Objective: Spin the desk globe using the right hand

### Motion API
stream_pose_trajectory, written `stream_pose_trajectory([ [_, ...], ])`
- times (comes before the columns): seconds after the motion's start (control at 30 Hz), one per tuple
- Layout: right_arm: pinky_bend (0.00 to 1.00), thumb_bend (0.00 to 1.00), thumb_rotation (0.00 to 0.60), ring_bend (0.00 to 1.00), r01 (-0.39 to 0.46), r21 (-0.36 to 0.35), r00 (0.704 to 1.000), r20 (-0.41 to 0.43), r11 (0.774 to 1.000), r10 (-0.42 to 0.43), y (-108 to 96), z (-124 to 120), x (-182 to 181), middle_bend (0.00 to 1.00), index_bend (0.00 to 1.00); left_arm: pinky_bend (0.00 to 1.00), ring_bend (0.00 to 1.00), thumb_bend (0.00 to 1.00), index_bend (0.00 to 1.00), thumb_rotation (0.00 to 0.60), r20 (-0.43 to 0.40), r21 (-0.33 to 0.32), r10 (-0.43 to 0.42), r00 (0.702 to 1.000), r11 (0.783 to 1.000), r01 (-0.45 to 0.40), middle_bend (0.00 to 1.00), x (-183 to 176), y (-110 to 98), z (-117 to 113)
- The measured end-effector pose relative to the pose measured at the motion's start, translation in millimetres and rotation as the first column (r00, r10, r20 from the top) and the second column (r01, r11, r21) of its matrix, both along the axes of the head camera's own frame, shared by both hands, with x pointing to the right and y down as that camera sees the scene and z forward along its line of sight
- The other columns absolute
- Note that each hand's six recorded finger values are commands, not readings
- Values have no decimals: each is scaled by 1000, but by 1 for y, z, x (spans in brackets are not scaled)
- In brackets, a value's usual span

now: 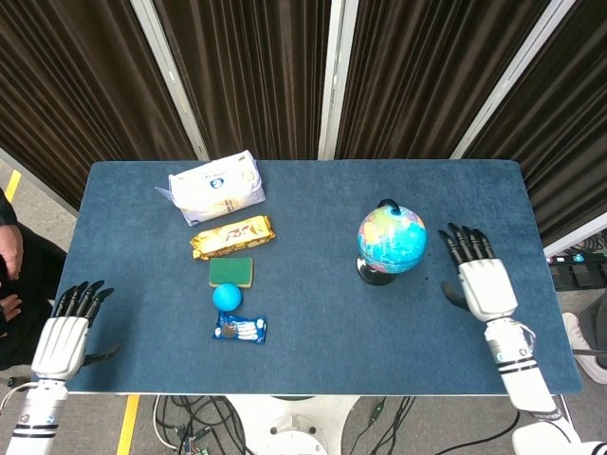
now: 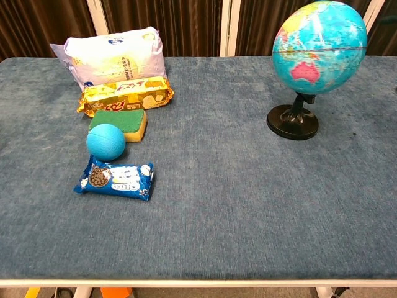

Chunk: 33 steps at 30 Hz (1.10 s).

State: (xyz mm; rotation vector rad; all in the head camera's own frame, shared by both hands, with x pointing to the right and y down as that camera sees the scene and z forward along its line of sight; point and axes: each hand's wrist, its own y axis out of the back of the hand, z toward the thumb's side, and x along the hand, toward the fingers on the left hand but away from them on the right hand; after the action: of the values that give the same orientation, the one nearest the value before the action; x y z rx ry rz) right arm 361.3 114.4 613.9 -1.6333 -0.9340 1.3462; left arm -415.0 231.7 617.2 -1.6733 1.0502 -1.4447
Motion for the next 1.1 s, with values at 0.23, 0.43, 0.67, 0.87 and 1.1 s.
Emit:
stream_pose_trajectory([
  [0.23, 0, 263, 600, 0, -56, 54, 998, 8, 997, 56, 2, -15, 8, 0, 0, 81, 0, 57, 156, 600, 0, 2, 7, 1000, 1000, -7, 78, 3, -1, -1],
  [0.43, 0, 264, 600, 0, 79, 113, 994, 71, 990, -88, 10, -28, -22, 0, 0, 81, 0, 57, 156, 600, 0, 2, 6, 1000, 1000, -6, 78, 2, -1, 0],
  [0.67, 0, 265, 600, 0, 256, 175, 949, 143, 951, -282, 23, -41, -75, 0, 0, 81, 0, 57, 156, 600, -3, 5, -2, 1000, 1000, 2, 78, 0, 0, -1],
  [0.87, 0, 265, 600, 0, 296, 125, 941, 129, 947, -312, 27, -28, -90, 0, 0, 81, 0, 58, 156, 600, -4, 5, -12, 1000, 1000, 12, 78, -4, 1, -1],
  [1.1, 0, 266, 600, 0, 275, 67, 953, 111, 959, -281, 24, -11, -85, 0, 0, 81, 0, 57, 156, 600, -9, 2, -13, 1000, 1000, 13, 78, -5, 2, 0],
])
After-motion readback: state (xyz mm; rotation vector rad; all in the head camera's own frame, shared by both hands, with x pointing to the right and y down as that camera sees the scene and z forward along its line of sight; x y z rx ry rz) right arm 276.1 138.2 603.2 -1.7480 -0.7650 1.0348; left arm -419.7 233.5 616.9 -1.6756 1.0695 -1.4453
